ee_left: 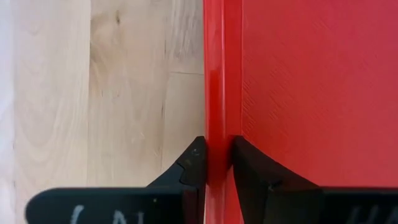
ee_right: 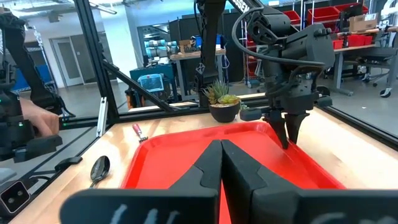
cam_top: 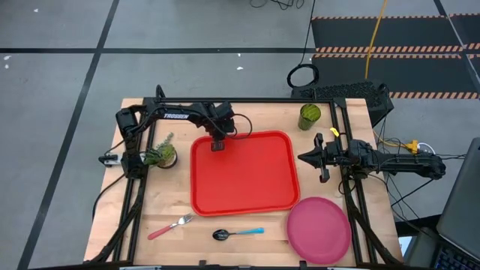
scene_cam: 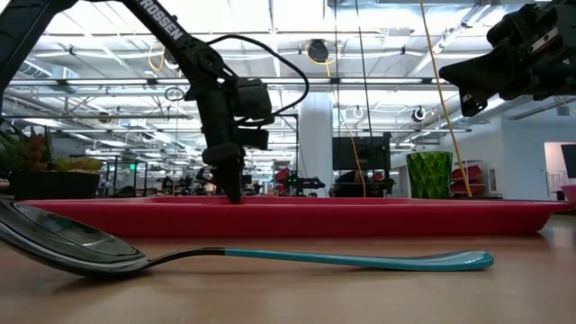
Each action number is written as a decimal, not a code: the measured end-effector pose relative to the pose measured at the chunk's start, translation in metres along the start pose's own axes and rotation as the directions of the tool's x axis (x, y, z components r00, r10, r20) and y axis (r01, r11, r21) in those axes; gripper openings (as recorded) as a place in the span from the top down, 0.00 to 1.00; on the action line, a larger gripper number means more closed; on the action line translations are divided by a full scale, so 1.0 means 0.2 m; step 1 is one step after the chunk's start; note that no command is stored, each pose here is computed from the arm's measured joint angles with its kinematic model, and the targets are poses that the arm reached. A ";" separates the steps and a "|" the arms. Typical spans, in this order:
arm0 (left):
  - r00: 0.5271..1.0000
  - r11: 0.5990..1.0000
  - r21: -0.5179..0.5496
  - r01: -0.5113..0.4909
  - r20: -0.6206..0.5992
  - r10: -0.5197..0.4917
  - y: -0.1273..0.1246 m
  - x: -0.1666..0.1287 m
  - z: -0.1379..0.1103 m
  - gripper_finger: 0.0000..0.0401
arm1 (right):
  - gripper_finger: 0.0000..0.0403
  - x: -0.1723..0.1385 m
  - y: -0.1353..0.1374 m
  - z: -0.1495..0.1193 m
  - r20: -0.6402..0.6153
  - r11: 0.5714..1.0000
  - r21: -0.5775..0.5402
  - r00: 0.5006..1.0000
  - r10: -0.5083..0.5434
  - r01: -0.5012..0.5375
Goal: Pick and place plate/cup/fork/spoon on tray
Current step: Prepare the red tray
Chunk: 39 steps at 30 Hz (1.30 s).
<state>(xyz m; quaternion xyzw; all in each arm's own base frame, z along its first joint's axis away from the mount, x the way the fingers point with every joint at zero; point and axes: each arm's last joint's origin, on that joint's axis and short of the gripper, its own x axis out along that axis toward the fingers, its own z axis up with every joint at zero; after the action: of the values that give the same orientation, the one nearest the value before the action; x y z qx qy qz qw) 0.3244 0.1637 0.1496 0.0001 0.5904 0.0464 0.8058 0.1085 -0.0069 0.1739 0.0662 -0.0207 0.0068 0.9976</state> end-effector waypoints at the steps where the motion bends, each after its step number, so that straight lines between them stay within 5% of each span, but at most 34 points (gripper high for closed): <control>1: 1.000 1.000 0.002 -0.001 0.001 0.001 0.00 0.00 0.00 0.86 | 1.00 0.00 0.00 0.00 0.000 1.000 0.000 1.000 0.000 0.000; 39: 0.995 0.995 0.088 -0.038 0.094 0.029 0.02 0.00 0.04 0.86 | 1.00 0.00 0.00 0.00 0.000 1.000 0.001 1.000 0.000 0.000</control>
<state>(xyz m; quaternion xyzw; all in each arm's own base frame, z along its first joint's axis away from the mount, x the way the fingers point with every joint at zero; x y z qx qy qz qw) 0.3322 0.1685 0.1523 0.0484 0.5538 0.0333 0.8306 0.1085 -0.0069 0.1738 0.0665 -0.0206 0.0068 0.9976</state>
